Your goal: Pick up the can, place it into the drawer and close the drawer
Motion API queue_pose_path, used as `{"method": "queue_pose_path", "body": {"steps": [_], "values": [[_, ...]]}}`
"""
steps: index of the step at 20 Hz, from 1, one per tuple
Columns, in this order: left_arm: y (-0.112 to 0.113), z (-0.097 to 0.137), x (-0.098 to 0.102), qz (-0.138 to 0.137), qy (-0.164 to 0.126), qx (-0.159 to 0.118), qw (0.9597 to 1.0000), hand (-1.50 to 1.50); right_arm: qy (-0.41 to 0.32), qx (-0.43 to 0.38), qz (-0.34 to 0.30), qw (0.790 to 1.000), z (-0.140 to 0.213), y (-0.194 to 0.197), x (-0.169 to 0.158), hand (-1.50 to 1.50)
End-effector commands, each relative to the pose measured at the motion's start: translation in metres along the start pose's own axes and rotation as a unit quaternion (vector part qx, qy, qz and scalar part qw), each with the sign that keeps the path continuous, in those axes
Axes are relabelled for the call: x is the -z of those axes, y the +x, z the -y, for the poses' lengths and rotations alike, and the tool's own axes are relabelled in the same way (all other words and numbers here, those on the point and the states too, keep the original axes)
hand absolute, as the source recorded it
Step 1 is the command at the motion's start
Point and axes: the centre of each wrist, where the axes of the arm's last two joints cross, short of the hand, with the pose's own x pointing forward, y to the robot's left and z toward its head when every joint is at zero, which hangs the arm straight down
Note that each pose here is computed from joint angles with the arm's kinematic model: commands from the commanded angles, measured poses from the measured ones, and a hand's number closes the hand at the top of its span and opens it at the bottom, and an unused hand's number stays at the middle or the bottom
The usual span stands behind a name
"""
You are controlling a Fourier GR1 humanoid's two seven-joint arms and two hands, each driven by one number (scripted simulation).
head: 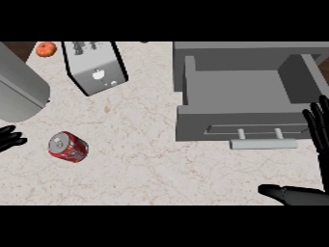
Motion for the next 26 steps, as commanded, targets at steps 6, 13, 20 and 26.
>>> {"method": "queue_pose_path", "body": {"steps": [6, 13, 20, 26], "values": [[-0.005, -0.041, -0.023, -0.001, -0.039, -0.032, 0.9987, -1.5, -0.002, 0.009, -0.006, 1.0, 0.018, -0.007, -0.015, -1.5], [-0.033, -0.044, 0.004, -0.013, -0.047, -0.034, 0.9982, -1.5, 0.001, -0.004, -0.018, 1.0, 0.014, -0.009, -0.03, -1.5], [-0.061, -0.029, 0.007, -0.017, -0.043, -0.041, 0.9981, -1.5, -0.008, -0.006, -0.009, 1.0, 0.04, -0.014, -0.028, -1.5], [-0.08, -0.03, 0.023, -0.015, -0.035, -0.043, 0.9984, -1.5, -0.004, -0.012, -0.009, 1.0, 0.04, -0.027, -0.03, -1.5]]}}
